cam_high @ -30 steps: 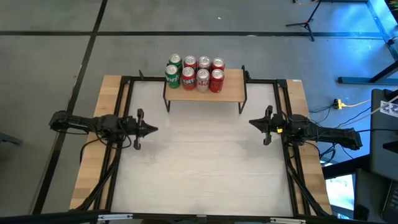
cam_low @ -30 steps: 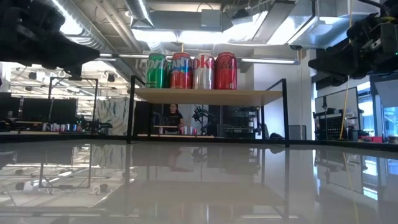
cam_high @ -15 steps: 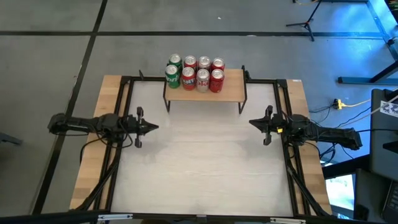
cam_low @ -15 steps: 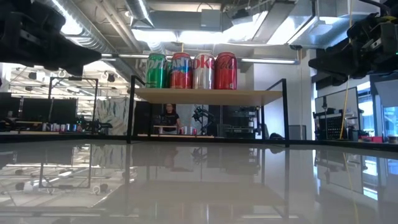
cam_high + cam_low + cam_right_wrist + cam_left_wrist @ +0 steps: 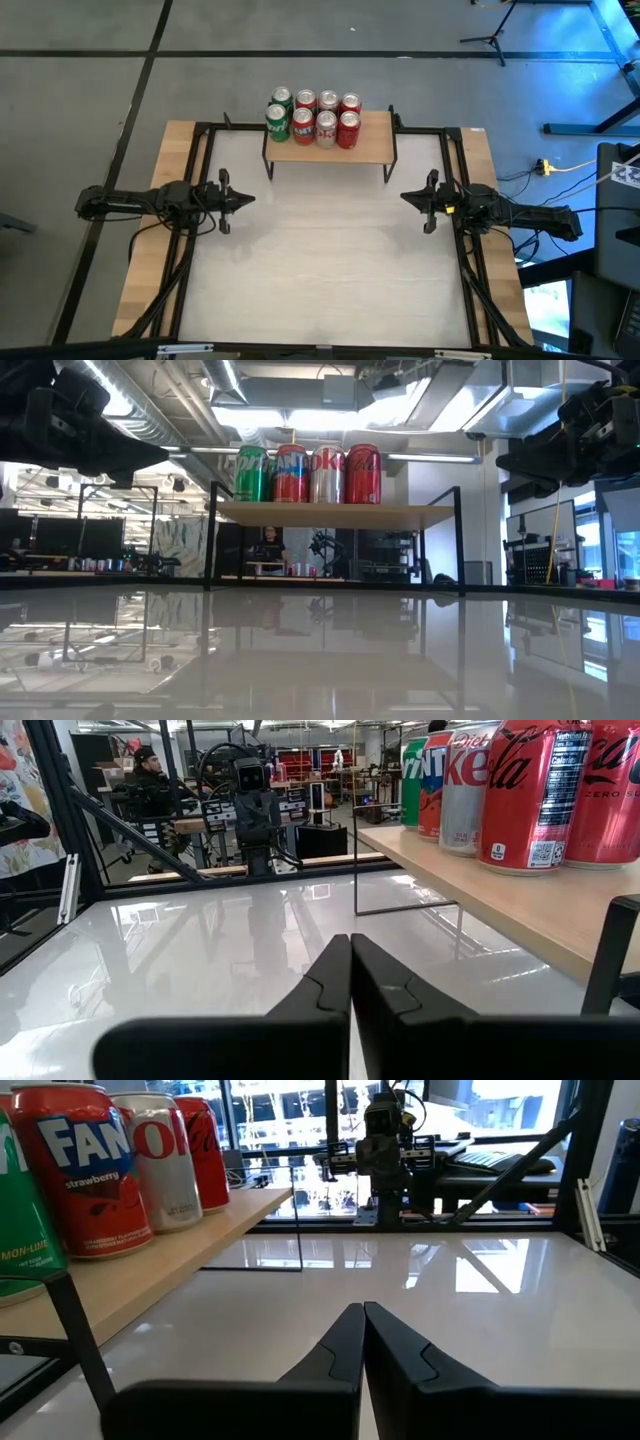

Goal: Place canned beverage on shelf
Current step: Return to Home Position

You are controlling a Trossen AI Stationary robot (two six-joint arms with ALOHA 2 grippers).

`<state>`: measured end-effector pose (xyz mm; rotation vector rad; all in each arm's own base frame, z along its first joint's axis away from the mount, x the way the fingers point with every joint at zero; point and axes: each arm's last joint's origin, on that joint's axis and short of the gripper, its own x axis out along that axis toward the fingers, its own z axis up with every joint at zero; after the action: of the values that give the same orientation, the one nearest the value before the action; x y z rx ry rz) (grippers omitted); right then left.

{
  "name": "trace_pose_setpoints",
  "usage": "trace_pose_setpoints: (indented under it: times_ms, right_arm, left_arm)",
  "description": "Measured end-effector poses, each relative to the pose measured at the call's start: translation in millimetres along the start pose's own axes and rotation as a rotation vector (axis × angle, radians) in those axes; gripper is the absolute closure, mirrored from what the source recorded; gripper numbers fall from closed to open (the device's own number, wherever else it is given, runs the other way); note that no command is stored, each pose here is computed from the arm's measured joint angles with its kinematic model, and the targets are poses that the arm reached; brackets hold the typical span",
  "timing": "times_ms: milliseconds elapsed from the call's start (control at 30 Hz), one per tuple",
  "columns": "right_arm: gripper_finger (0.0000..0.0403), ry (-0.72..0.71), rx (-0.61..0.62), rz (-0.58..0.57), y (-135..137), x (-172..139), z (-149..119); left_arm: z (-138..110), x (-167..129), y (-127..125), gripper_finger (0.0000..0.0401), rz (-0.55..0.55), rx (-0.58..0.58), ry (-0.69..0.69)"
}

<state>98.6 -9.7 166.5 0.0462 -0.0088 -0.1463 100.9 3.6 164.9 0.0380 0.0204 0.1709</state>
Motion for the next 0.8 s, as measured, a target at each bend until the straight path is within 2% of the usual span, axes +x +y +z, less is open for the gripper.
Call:
trace_pose_setpoints:
  times_ms: [800]
  right_arm:
    - [0.0398,0.000,0.000,0.000,0.0,0.0,0.0]
  left_arm:
    - [1.2,0.0,0.3,0.0397,0.009,-0.019,-0.012]
